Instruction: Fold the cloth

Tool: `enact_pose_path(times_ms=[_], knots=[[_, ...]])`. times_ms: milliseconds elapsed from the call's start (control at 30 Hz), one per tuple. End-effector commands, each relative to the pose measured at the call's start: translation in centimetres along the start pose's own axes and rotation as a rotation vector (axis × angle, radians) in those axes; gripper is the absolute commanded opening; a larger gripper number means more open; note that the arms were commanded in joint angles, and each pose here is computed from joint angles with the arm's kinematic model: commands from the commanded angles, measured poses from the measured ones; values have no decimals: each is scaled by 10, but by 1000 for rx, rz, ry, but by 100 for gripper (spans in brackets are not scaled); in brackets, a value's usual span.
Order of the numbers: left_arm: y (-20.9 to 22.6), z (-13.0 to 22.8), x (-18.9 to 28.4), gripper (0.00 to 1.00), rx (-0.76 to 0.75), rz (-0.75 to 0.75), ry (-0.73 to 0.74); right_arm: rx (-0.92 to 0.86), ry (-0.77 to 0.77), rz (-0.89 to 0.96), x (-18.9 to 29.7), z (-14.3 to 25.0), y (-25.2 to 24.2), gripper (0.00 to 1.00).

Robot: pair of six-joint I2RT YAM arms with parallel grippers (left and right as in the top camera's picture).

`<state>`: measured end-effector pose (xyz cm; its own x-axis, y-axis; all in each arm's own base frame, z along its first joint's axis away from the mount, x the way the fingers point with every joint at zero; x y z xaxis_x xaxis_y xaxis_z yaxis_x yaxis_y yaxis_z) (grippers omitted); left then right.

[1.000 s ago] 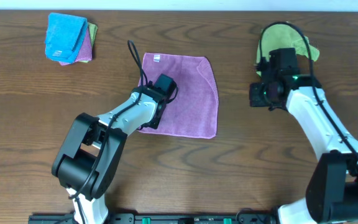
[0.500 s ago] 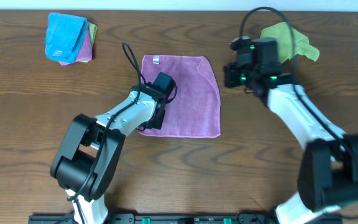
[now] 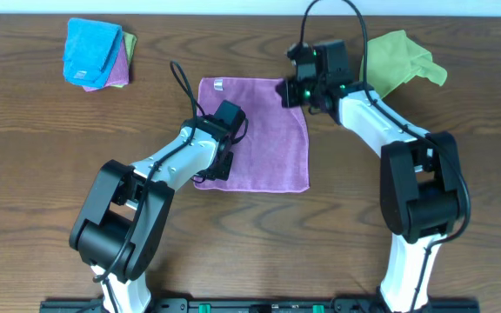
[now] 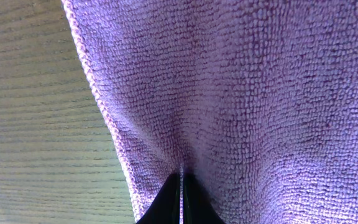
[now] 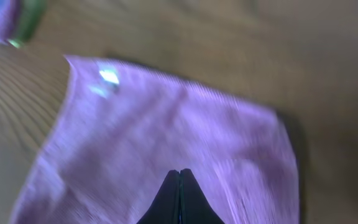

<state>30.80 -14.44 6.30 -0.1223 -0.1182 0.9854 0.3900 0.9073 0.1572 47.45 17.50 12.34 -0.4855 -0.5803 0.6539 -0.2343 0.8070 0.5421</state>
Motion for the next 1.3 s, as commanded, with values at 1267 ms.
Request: enact_pose_path(times_ms=[1267], knots=[[-16,8,-18,6,5,105,50,-72,135,268,-40,38,-44,1]])
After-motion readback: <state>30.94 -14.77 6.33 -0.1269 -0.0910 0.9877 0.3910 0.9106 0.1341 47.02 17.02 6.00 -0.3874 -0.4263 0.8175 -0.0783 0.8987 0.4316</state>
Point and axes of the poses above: each gripper's point midway between its finger pads, its own x axis back along the fingers, its own y axis along the line the jaws close on, z = x × y, the point moved 7 cm from there along x, back along the fingers, and after that the axes turned 12 degrees about -x, right-handed, at the moved point
